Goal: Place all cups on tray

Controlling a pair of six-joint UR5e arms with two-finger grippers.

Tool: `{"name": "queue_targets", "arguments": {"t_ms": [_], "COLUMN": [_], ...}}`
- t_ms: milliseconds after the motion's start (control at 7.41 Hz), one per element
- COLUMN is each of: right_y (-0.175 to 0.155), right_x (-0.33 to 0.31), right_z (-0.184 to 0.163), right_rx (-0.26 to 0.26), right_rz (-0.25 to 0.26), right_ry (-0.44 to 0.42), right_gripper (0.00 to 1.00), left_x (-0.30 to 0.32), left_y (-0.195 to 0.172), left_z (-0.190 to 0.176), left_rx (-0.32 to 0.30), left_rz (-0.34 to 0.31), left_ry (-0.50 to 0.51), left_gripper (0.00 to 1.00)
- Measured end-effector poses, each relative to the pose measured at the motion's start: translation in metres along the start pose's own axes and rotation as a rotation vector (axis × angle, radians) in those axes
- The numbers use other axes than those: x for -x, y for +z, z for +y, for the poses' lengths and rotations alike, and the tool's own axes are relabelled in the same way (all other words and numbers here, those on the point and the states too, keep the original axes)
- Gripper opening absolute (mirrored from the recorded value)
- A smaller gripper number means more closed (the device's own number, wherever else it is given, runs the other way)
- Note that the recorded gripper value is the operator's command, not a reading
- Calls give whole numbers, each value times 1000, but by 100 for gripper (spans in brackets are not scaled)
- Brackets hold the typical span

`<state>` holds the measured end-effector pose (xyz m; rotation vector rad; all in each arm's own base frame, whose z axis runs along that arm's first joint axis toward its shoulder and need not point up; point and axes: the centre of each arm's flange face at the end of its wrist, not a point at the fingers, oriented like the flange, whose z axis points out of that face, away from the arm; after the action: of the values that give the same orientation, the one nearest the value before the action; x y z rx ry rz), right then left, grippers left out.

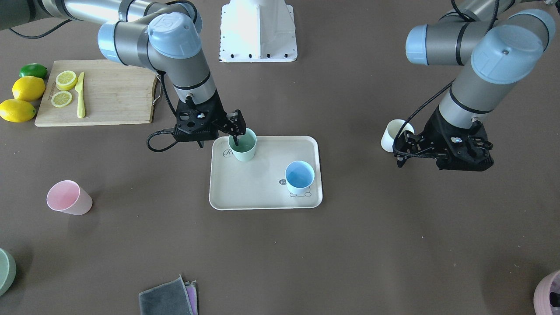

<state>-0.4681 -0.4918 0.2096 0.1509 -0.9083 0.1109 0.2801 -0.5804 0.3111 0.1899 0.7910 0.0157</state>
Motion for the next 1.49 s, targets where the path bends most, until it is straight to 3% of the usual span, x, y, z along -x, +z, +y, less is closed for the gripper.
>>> {"name": "queue_targets", "arguments": {"t_ms": [270,540,810,1080,1485], "right_y": [-33,-66,-86,-91,-91], "right_x": [-43,-102,-150,-163,-166], "right_z": [-45,-70,-74,-73,-73], "right_rx": [6,14,15,10,7], "right_rz": [25,41,44,46,50], "right_ry": [-54,-121,-167,-181,-184], "right_gripper": [100,100,100,100,100], "left_x": [10,26,30,33,50], "left_y": [7,23,53,80,117], "left_z": [32,86,132,162,166], "left_rx": [22,76,128,134,129], "left_rz": [-2,-15,-14,-17,-16], "left_ry": [-52,-63,-52,-33,-16], "left_gripper": [98,98,98,96,82]}}
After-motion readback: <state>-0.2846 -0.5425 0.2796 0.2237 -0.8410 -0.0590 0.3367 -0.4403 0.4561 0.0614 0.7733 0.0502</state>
